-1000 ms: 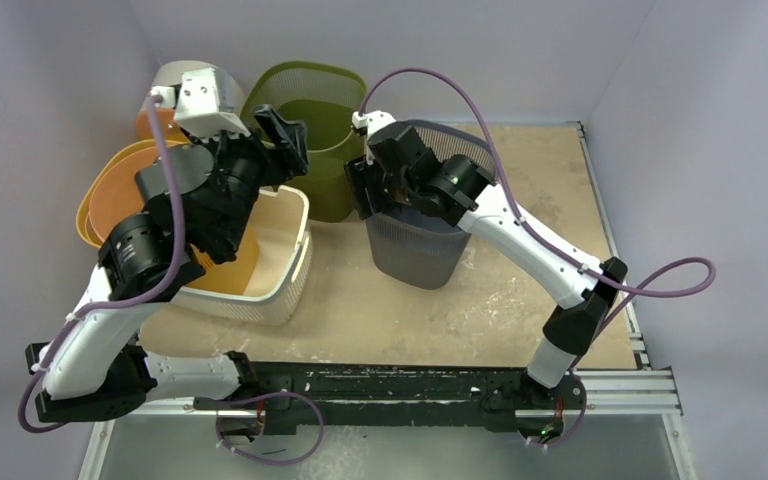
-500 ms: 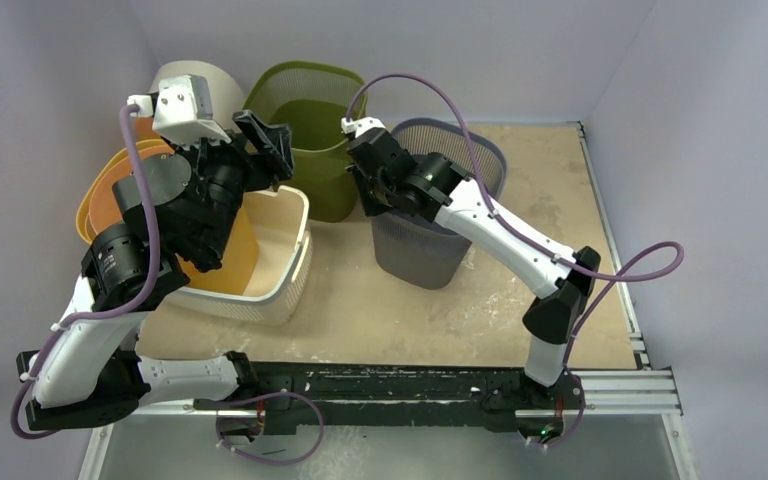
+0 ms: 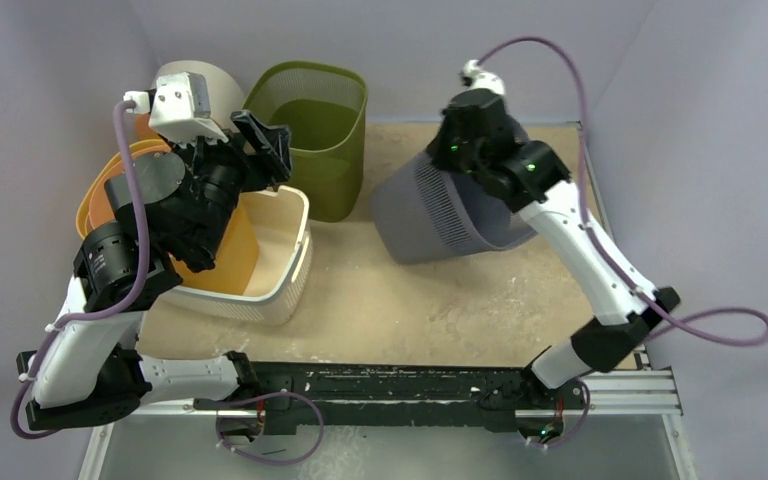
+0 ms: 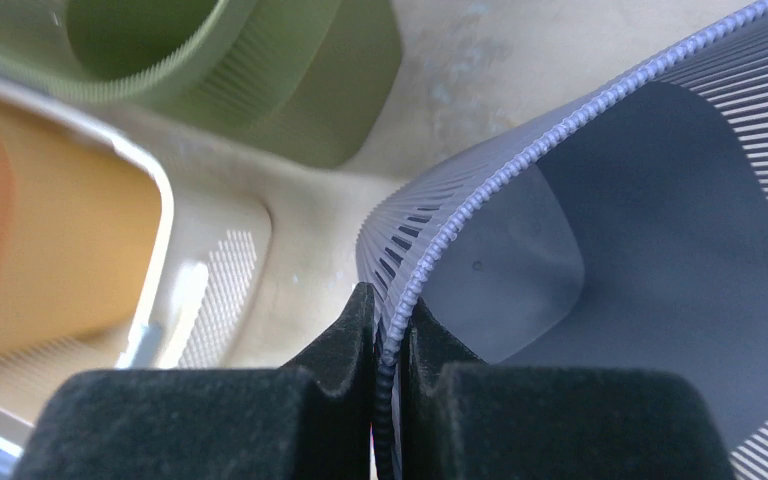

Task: Turn the large container upside down

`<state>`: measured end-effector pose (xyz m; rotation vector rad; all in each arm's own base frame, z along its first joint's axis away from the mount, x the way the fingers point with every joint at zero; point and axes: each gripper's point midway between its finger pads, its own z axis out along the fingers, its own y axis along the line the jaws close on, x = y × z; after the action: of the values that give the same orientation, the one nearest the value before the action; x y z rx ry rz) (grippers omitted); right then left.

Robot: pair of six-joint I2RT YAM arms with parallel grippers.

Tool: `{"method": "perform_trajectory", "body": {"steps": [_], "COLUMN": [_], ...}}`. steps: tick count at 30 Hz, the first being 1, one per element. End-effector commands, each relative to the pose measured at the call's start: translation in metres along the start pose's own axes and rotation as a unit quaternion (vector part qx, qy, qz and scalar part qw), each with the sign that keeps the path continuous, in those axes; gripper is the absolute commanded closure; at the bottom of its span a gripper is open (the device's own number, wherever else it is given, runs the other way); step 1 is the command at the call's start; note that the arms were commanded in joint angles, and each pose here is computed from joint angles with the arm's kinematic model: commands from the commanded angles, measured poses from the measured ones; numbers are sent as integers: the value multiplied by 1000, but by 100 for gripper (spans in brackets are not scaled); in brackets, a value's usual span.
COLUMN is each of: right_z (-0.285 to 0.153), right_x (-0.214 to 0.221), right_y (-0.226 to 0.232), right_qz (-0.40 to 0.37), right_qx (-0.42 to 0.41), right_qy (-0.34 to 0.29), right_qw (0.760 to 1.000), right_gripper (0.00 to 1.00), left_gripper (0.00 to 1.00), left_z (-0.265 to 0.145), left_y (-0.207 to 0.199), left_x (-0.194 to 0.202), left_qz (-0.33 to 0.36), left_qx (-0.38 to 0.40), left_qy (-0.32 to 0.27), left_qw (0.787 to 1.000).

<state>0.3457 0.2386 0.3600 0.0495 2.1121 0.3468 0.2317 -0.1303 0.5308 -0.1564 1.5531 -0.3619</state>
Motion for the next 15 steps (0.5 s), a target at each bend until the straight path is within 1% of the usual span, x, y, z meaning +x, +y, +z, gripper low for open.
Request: {"method": "perform_trajectory", "body": {"steps": [1, 4, 7, 11, 13, 15], "right_z": [-30, -35, -37, -25, -23, -22], "right_x": [-98, -120, -131, -134, -138, -144], "right_y": [-29, -57, -80, -101, -108, -115], "right_qz": [145, 195, 246, 322, 339, 347], "right_qx": [-55, -53, -63, -119, -152, -166], "right_qy": [-187, -246, -292, -332, -362, -389], "right_qw": [970, 948, 922, 879, 855, 837], "right_gripper": [100, 100, 100, 100, 100, 100], "left_gripper": [34, 34, 34, 34, 34, 34], "left_z": [-5, -5, -5, -4, -2, 1], "left_y": [-4, -7, -12, -18, -21, -24], "left_x": [-16, -18, -20, -21, -19, -16], "left_qz": [-12, -12, -16, -15, -10, -7], "left_qx": [17, 22, 32, 41, 42, 42], "left_qy": [-10, -8, -5, 0, 5, 9], "left_qw": [1000, 1000, 999, 999, 999, 999]}}
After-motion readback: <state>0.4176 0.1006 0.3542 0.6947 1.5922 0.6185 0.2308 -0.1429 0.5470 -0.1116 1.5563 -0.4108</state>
